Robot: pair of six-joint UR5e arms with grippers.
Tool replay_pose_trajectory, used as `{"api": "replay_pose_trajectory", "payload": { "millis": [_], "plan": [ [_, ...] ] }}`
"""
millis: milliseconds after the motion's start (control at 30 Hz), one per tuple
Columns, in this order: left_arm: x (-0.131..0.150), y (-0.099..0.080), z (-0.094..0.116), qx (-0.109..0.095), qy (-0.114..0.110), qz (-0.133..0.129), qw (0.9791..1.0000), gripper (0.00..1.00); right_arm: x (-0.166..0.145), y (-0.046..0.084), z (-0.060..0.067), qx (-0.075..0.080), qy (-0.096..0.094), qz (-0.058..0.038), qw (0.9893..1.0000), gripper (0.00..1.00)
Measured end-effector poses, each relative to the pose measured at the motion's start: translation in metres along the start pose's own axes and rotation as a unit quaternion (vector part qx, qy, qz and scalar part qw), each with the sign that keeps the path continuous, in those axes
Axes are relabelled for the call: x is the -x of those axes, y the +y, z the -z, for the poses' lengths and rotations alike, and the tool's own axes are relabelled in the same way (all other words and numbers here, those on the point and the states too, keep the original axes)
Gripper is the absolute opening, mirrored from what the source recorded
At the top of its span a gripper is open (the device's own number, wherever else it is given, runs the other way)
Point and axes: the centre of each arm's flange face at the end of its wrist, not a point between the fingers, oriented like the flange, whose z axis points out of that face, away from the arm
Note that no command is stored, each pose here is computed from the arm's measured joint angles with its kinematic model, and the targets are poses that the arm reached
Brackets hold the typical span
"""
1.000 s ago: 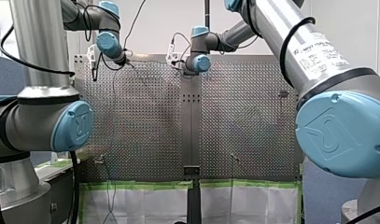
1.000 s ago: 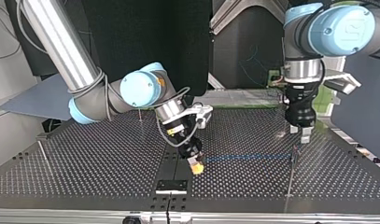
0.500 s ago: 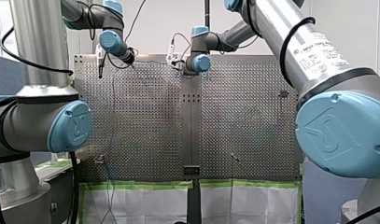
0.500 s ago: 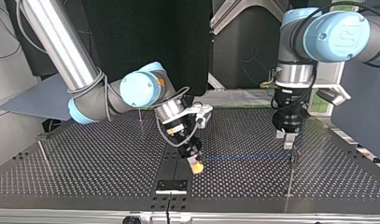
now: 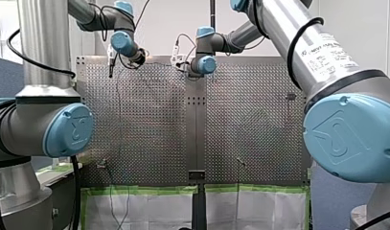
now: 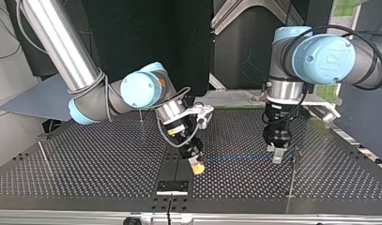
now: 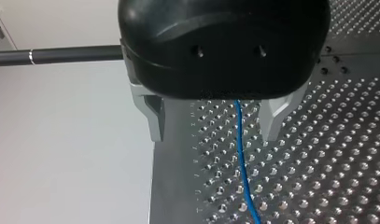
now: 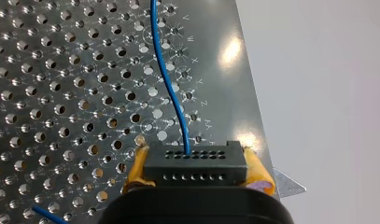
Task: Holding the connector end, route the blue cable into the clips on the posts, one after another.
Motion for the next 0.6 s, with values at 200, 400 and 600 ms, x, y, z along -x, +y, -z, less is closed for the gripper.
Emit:
{"api": "replay_pose_trajectory", "payload": {
  "millis": [200, 400, 600],
  "plan": [
    [-0.006, -0.007, -0.020, 0.000, 0.006, 0.000, 1.0000, 1.00, 0.000, 0.000, 0.000, 0.000, 0.000, -0.0001, 1.0000, 0.00],
    [-0.023, -0.010, -0.035, 0.006, 0.020, -0.001, 0.9998, 1.00, 0.000, 0.001, 0.000, 0.000, 0.000, 0.0002, 1.0000, 0.00],
    [-0.027, -0.007, -0.042, 0.018, 0.015, 0.007, 0.9997, 1.00, 0.000, 0.001, 0.000, 0.001, 0.000, 0.0004, 1.0000, 0.00]
  ]
}}
